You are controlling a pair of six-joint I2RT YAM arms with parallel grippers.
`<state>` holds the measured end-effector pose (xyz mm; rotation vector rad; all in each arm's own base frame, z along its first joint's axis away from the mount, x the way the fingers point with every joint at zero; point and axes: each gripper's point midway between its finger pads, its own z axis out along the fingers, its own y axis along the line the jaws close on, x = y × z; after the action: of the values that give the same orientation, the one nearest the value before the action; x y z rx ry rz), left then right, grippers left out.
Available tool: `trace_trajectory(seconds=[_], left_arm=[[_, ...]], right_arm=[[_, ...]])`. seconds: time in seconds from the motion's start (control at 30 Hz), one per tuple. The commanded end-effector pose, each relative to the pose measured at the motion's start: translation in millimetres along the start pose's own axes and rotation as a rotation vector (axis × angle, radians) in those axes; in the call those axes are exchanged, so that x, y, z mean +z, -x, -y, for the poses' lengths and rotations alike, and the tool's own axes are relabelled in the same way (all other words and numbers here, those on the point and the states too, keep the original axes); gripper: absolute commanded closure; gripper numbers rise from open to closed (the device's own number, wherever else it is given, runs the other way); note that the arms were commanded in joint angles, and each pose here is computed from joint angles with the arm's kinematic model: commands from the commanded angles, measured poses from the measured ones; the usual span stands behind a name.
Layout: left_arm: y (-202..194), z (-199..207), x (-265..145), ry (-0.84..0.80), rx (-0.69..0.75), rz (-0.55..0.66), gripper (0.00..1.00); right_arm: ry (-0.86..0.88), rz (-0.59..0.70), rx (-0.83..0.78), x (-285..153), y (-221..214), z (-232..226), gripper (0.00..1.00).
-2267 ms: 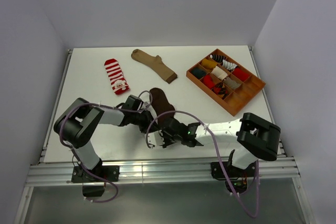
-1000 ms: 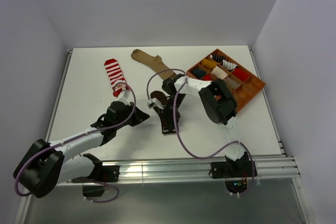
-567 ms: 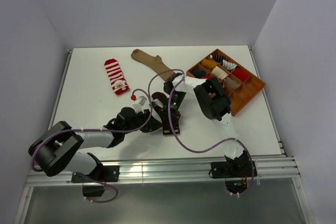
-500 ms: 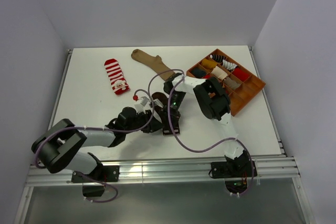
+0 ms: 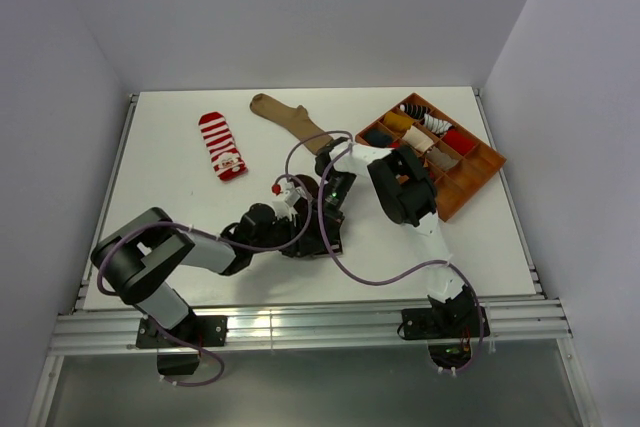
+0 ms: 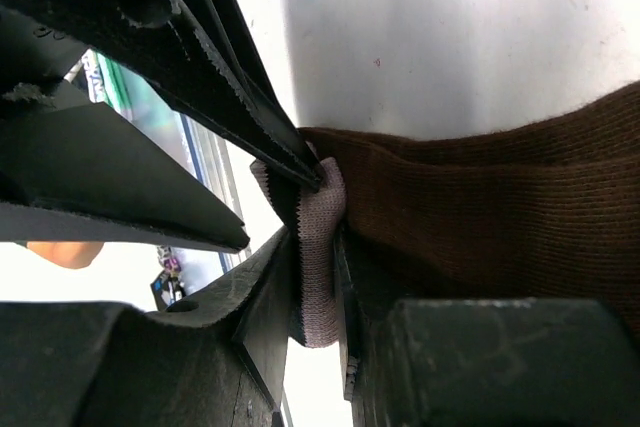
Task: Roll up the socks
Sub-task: Roll the sock at the center of the board.
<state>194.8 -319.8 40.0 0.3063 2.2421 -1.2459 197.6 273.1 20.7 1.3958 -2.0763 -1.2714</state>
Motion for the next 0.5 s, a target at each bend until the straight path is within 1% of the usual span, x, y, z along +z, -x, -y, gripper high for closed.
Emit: trace_trajectory(seconds=[0.0, 0.03, 0.07, 0.13, 0.33, 0.37, 0.43, 0.47], left_arm=[[14, 5, 8, 0.006, 0.062, 0.029, 0.57], [13, 4, 9, 0.014, 0.063, 0.024, 0.58], [15, 3, 10, 0.024, 0.062, 0.027, 0.62], [12, -5, 11, 0.061, 0.056, 0.014, 0.66], [2, -24, 12, 0.153, 0.024, -0.033, 0.85], [2, -24, 13, 0.16, 0.022, -0.039, 0.92], [-1, -29, 12, 0.181, 0.009, -0.051, 1.0], [-6, -33, 11, 0.203, -0.002, -0.071, 1.0]], right_arm=[[0.025, -0.013, 0.041, -4, -3, -4, 0.71], [0.026, -0.01, 0.043, -5, -3, -4, 0.71], [0.027, -0.009, 0.043, -5, -3, -4, 0.71], [0.029, -0.007, 0.046, -5, -2, -4, 0.71], [0.032, -0.002, 0.052, -5, -1, -4, 0.7], [0.034, -0.001, 0.052, -5, -1, -6, 0.7], [0.035, 0.003, 0.054, -5, -1, -6, 0.69], [0.035, 0.006, 0.055, -6, 0, -6, 0.68]])
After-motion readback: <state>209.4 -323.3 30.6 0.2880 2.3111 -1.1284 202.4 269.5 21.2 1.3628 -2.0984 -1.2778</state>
